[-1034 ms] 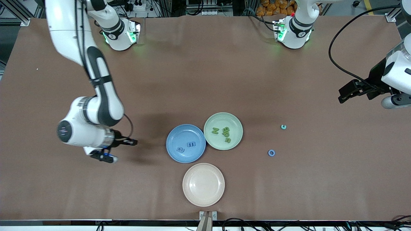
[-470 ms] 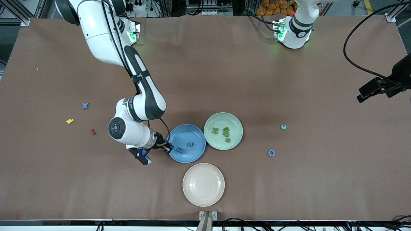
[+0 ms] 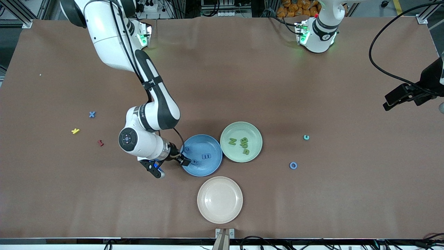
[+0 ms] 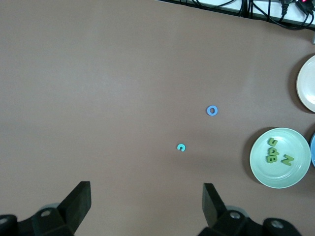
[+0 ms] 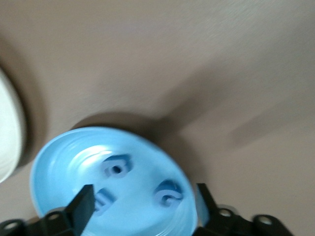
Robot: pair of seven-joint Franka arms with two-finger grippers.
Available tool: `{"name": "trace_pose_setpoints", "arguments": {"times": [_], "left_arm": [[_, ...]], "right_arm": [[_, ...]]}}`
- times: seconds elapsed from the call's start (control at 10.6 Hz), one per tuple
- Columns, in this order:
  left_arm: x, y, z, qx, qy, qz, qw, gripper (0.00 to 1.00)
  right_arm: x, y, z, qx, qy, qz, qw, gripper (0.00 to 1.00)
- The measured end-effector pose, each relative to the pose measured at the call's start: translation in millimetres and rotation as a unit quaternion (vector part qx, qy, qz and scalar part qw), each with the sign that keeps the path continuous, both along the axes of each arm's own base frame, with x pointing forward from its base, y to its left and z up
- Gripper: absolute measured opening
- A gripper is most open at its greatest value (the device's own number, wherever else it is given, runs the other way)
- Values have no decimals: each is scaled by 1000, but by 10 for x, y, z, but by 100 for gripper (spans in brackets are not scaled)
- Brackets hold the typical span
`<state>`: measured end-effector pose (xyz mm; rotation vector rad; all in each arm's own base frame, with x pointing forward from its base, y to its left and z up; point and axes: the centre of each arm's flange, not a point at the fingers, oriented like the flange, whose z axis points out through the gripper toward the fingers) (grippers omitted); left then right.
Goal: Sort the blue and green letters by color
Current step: 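Withdraw the left gripper while the right gripper places G on the blue plate, then reach and grasp the blue X with the right gripper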
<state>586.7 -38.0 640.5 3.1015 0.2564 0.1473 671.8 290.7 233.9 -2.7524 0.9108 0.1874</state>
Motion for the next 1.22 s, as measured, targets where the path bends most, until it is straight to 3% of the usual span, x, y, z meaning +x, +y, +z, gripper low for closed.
{"name": "trace_pose_setpoints", "arguments": {"times": [0.09,0.38,0.56,0.94,1.22], "left_arm": [[-1,-15,-2,-7,1,0,1000,100],[1,-31,-31,-11,4,-1,1000,100],[0,-60,-45,-11,6,-4,1000,100],[1,-90,-76,-11,9,-6,1000,100],[3,-85,-91,-11,10,-5,1000,100]], "right_arm": [[-11,-138,-67,-30,5,33,999,100],[-39,-1039,-267,-84,6,154,984,100],[-226,-1670,-266,-80,3,196,977,100],[-985,-2365,-512,-93,-33,285,953,100],[-1387,-3027,-613,-69,-21,366,928,100]]}}
